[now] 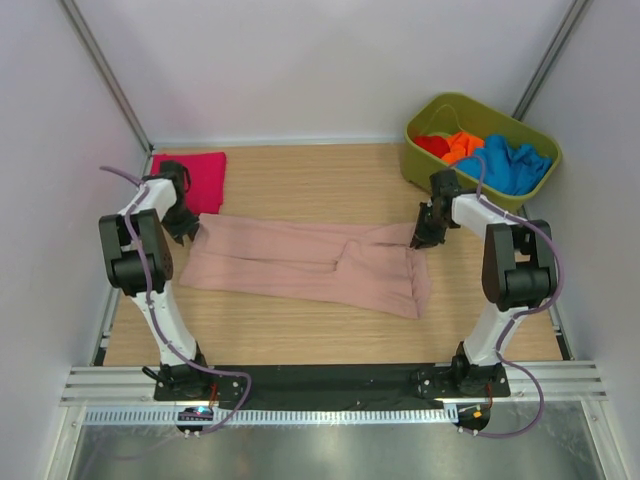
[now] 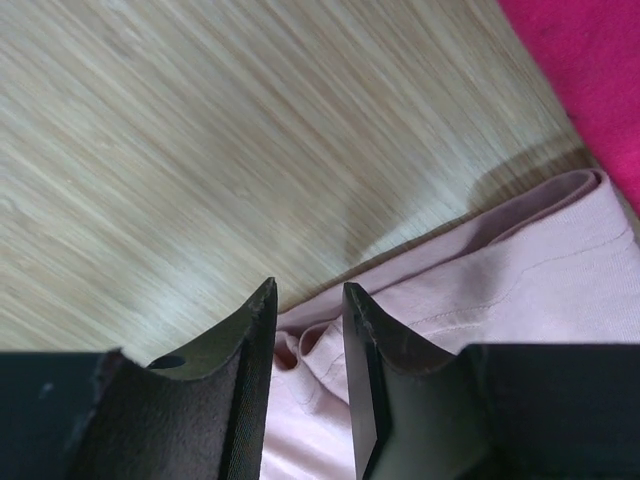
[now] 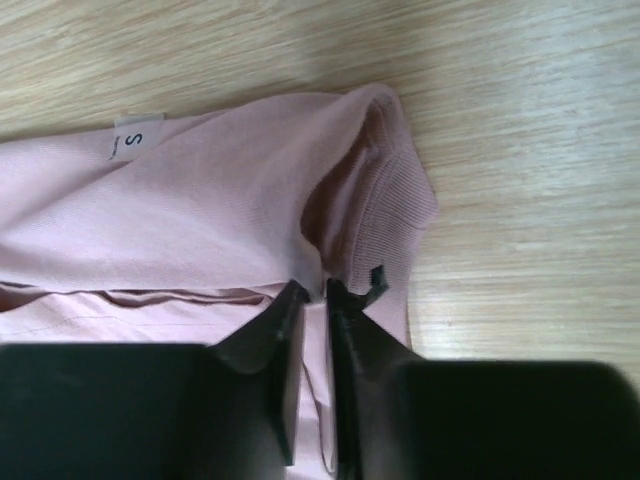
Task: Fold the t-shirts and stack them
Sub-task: Fold the tshirt
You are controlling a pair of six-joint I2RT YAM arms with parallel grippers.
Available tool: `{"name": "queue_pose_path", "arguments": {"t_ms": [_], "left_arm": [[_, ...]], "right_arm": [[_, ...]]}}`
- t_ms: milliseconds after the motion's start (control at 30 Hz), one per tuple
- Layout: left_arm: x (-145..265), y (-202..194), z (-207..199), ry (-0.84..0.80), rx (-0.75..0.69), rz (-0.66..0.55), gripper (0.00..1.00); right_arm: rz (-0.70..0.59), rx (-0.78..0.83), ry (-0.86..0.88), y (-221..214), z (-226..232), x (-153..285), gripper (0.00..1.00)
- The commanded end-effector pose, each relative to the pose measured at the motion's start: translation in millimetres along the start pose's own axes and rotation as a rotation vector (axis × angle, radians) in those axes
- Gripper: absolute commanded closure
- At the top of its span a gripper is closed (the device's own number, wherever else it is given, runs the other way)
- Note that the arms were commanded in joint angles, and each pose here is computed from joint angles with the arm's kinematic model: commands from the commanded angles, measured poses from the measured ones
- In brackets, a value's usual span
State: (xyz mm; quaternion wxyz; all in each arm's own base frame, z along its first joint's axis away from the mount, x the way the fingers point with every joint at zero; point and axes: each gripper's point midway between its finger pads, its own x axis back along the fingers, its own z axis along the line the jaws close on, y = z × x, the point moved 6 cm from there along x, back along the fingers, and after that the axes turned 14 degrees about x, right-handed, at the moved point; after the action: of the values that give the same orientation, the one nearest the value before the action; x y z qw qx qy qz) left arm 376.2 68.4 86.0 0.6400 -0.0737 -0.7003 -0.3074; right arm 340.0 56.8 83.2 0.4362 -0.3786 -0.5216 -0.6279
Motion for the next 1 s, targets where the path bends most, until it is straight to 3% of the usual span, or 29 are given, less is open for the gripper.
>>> {"name": "queue_pose_path", "arguments": {"t_ms": [0,33,233,367,433,567,600,700,833,967], "left_arm": [[33,17,0,-0.035,0.026,-0.071,0.66],[38,18,1,-0.045,0.024,-0.081,0.65],[83,-7,-25,-0.217,-0.106,-0.069,0.61],[91,-44,-47,-0.302,-0.210,-0.016,0.60],[85,-62,-54,-0.346,-0.246,0.074,0.60],[65,-75,-47,-0.274,-0.258,0.149,0.60],[61,-76,-44,-0.258,-0.258,0.154,0.60],[45,-83,-31,-0.175,-0.249,0.152,0.60],[23,-91,-14,-0.049,-0.237,0.207,0.61],[17,-85,15,0.117,-0.211,0.108,0.61]], "right_arm": [[-0.079,-0.021,-0.043,19,1,33,0.75],[-0.088,-0.028,-0.057,20,1,39,0.69],[-0.103,-0.191,-0.156,11,10,58,0.63],[-0.122,-0.335,-0.157,-8,42,54,0.56],[-0.095,-0.376,-0.141,-19,60,47,0.52],[-0.066,-0.553,-0.196,-16,84,40,0.48],[-0.049,-0.572,-0.296,-21,76,34,0.48],[-0.101,-0.610,-0.302,-11,83,28,0.47],[-0.190,-0.571,-0.300,-7,77,12,0.48],[-0.194,-0.479,-0.315,-24,69,-3,0.48]]}}
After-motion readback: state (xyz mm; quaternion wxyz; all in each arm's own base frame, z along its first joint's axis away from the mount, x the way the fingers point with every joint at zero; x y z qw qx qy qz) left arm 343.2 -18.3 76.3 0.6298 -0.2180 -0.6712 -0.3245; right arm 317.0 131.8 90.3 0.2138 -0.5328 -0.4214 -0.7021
